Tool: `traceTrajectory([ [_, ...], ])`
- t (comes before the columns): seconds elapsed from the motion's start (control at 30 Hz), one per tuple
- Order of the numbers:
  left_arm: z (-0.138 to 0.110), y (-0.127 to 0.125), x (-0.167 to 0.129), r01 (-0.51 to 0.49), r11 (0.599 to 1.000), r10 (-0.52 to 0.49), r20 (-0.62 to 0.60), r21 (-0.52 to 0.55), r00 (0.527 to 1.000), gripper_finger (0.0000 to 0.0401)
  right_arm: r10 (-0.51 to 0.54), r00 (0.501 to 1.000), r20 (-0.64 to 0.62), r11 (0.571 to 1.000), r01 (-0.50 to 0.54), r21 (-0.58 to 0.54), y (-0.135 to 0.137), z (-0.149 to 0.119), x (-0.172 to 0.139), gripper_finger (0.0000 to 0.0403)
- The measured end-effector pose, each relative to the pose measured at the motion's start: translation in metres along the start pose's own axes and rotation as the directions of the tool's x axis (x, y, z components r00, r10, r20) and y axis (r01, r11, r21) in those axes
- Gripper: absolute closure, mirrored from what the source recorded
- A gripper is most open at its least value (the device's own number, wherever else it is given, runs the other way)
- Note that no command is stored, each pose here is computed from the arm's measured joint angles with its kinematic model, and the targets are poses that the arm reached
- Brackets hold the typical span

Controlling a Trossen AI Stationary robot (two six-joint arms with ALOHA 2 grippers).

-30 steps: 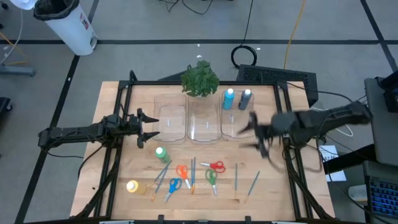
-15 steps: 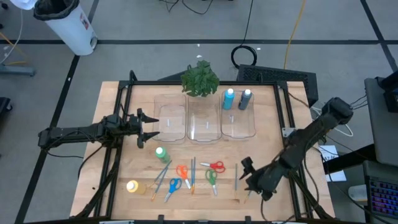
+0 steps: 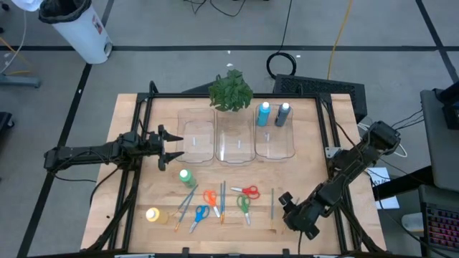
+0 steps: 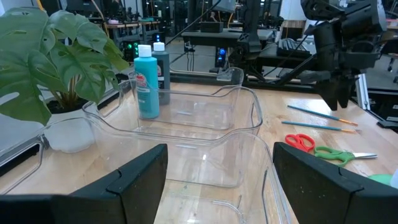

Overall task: Pick & Place Paint Supplies
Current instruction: Put the blue paintbrush into the middle transparent bin

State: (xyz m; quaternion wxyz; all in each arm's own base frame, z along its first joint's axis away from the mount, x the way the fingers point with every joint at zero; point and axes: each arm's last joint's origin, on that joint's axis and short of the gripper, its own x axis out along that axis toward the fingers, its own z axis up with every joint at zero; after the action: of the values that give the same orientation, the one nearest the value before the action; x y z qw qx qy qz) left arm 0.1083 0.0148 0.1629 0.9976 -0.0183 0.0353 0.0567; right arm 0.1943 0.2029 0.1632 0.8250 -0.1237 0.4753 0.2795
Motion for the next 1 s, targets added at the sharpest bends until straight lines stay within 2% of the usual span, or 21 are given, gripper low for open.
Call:
traceTrajectory([
  [0.23, 0.0, 0.0, 0.0, 0.0, 1.0, 0.0, 0.0, 0.0, 1.0, 0.0107, 0.0, 0.998, 0.059, 1.0, 0.0, -0.008, 0.002, -0.006, 0.006, 0.024],
  [0.33, 0.0, 0.0, 0.0, 0.0, 1.0, 0.0, 0.0, 0.0, 1.0, 0.0107, -0.032, 0.995, 0.098, 0.999, 0.036, -0.04, 0.01, -0.008, 0.01, 0.0245],
  [0.6, 0.0, 0.0, 0.0, 0.0, 1.0, 0.0, 0.0, 0.0, 1.0, 0.0107, -0.032, 0.994, 0.104, 0.995, 0.041, -0.088, 0.024, -0.013, 0.035, 0.0256],
  [0.73, 0.0, 0.0, 0.0, 0.0, 1.0, 0.0, -0.002, 0.0, 1.0, 0.0107, -0.038, 0.996, 0.083, 0.998, 0.042, -0.043, 0.024, -0.017, 0.046, 0.0265],
  [0.87, 0.0, 0.0, 0.0, 0.0, 1.0, 0.0, -0.001, 0.0, 1.0, 0.0107, -0.047, 0.997, 0.066, 0.999, 0.048, -0.024, 0.024, -0.019, 0.051, 0.0284],
  [1.0, 0.0, 0.0, 0.0, 0.0, 1.0, 0.0, -0.001, 0.0, 1.0, 0.0107, -0.048, 0.997, 0.065, 0.999, 0.049, -0.023, 0.024, -0.019, 0.051, 0.0322],
])
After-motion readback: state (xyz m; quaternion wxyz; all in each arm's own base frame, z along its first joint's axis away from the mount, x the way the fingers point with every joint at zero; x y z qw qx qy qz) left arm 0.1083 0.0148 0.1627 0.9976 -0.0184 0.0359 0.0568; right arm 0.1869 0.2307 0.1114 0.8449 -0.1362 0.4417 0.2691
